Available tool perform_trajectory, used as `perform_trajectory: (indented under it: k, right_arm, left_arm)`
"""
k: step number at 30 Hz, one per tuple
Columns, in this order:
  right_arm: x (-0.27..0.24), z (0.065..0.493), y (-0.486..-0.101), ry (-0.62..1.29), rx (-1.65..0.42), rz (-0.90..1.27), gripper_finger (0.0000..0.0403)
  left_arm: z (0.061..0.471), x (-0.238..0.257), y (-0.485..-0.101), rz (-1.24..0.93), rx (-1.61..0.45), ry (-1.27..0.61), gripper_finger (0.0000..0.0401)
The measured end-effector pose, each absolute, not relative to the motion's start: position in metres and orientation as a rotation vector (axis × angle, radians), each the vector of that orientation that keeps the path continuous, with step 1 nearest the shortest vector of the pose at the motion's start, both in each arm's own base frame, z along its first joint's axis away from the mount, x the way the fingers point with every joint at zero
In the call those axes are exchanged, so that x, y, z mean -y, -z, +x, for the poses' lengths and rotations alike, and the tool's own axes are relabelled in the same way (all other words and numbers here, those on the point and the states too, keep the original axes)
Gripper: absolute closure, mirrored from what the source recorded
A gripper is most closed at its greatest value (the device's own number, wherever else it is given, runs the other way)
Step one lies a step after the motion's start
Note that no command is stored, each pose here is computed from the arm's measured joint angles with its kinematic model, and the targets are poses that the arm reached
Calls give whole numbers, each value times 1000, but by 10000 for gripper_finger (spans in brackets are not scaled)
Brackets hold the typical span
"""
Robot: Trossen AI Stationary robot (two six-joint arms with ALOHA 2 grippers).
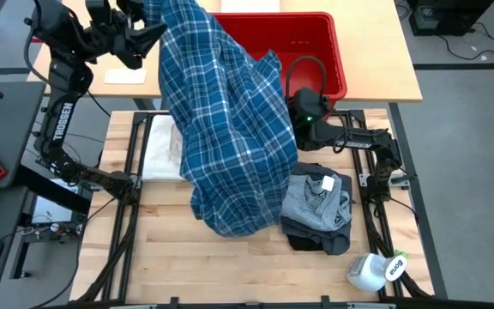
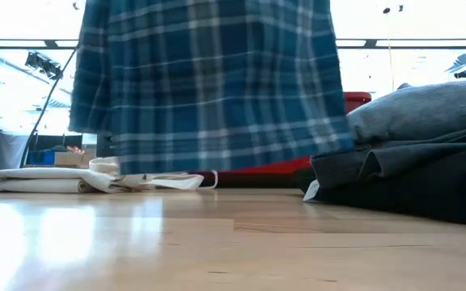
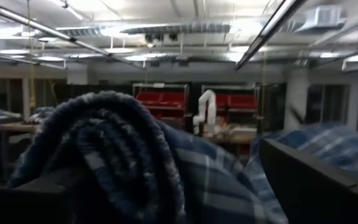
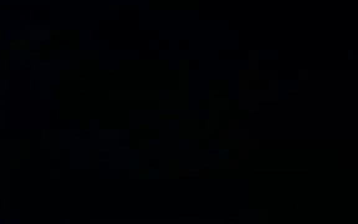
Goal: Fold Laundry from Bin
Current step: Fold the blue checkered pants
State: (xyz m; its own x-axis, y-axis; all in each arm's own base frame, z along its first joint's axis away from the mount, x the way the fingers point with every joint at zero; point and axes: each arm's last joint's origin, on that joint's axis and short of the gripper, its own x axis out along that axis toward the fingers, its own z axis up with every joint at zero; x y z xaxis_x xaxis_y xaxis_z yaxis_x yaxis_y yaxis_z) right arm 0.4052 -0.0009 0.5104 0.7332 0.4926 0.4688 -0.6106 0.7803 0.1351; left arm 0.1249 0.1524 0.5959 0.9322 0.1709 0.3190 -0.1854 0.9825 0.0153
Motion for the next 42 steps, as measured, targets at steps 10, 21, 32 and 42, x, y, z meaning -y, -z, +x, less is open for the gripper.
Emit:
perform_trajectory:
  k: [10, 21, 32, 42]
  right_arm:
    - [0, 387, -542, -638, 469, 220, 204]
    - [2, 356, -578, -657, 454, 162, 204]
    - [10, 343, -583, -590, 443, 124, 204]
    - [19, 335, -587, -575, 454, 74, 204]
  left_arm:
    - [113, -163, -583, 98, 195, -252, 28]
    - [111, -173, -547, -45, -95, -577, 28]
    - [104, -162, -506, -330, -461, -626, 28]
    - [108, -148, -501, -454, -464, -388, 28]
